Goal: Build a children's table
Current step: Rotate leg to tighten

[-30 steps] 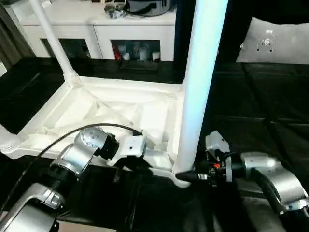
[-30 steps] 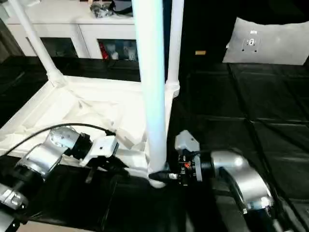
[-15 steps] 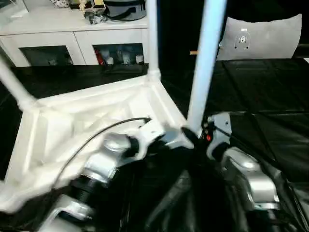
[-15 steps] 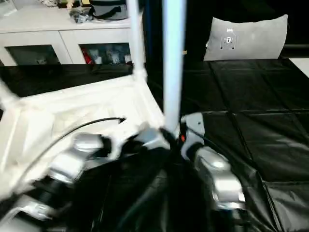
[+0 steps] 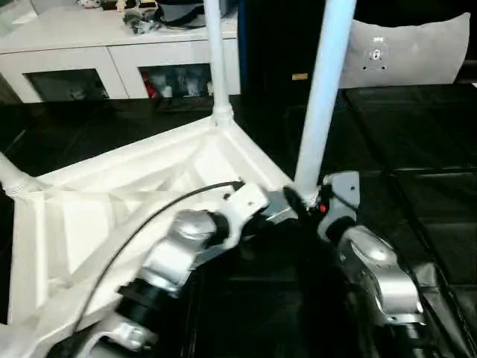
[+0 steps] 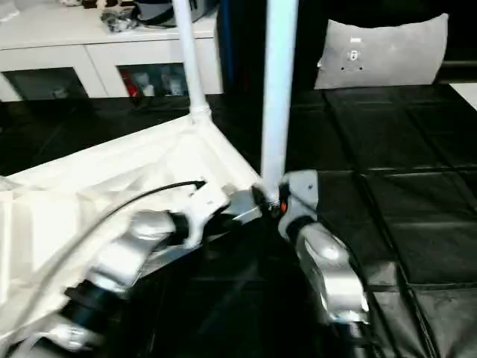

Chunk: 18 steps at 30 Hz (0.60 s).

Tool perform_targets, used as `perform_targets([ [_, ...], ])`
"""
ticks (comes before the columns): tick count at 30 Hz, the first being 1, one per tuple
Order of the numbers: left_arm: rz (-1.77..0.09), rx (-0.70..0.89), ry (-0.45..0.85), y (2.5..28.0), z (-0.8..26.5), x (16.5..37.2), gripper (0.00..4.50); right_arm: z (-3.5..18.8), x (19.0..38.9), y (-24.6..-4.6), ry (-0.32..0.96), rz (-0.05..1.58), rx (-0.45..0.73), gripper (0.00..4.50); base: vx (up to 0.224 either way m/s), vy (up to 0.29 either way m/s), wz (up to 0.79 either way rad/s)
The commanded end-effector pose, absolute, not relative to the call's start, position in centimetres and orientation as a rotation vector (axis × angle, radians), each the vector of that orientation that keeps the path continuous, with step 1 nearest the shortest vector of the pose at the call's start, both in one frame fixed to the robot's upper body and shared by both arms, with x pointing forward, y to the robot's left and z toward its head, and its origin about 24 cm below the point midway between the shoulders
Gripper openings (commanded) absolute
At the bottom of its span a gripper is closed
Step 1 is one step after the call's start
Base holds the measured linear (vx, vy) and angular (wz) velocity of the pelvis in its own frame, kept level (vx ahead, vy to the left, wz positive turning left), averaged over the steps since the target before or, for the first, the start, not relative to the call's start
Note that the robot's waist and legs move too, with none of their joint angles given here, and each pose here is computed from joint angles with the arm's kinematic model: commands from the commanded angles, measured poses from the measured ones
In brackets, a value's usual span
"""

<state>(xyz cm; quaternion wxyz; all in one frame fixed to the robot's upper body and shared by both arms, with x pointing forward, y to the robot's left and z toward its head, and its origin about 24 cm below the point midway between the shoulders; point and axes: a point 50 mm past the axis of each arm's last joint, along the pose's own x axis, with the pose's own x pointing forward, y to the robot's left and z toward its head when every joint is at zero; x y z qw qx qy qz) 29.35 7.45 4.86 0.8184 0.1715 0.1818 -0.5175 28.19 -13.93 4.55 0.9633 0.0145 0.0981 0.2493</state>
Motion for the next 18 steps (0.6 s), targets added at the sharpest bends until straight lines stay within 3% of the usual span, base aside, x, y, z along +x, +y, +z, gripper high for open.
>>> perform_targets([
  [1, -1.198, 0.407, 0.304, 7.7, 6.2, 29.4, 0.00, 4.9, 27.6, -13.3, 0.180, 0.652, 0.025, 4.14, 0.000, 0.000, 0.00],
  [6, -1.344, 0.491, 0.334, 10.0, 5.9, 29.3, 0.00, 5.8, 26.6, -15.1, 0.178, 0.866, -0.050, 4.41, 0.000, 0.000, 0.00],
  [7, -1.435, 0.498, 0.348, 10.7, 5.8, 29.1, 0.00, 6.0, 26.0, -15.6, 0.211, 1.002, -0.093, 4.41, 0.000, 0.000, 0.00],
  [14, -1.621, 0.543, 0.377, 11.9, 5.8, 29.0, 0.00, 6.4, 25.1, -16.2, 0.298, 1.266, -0.189, 4.41, 0.000, 0.000, 0.00],
  [18, -1.710, 0.572, 0.390, 12.0, 6.0, 29.0, 0.00, 6.6, 25.3, -16.1, 0.322, 1.340, -0.179, 3.96, 0.000, 0.000, 0.00],
])
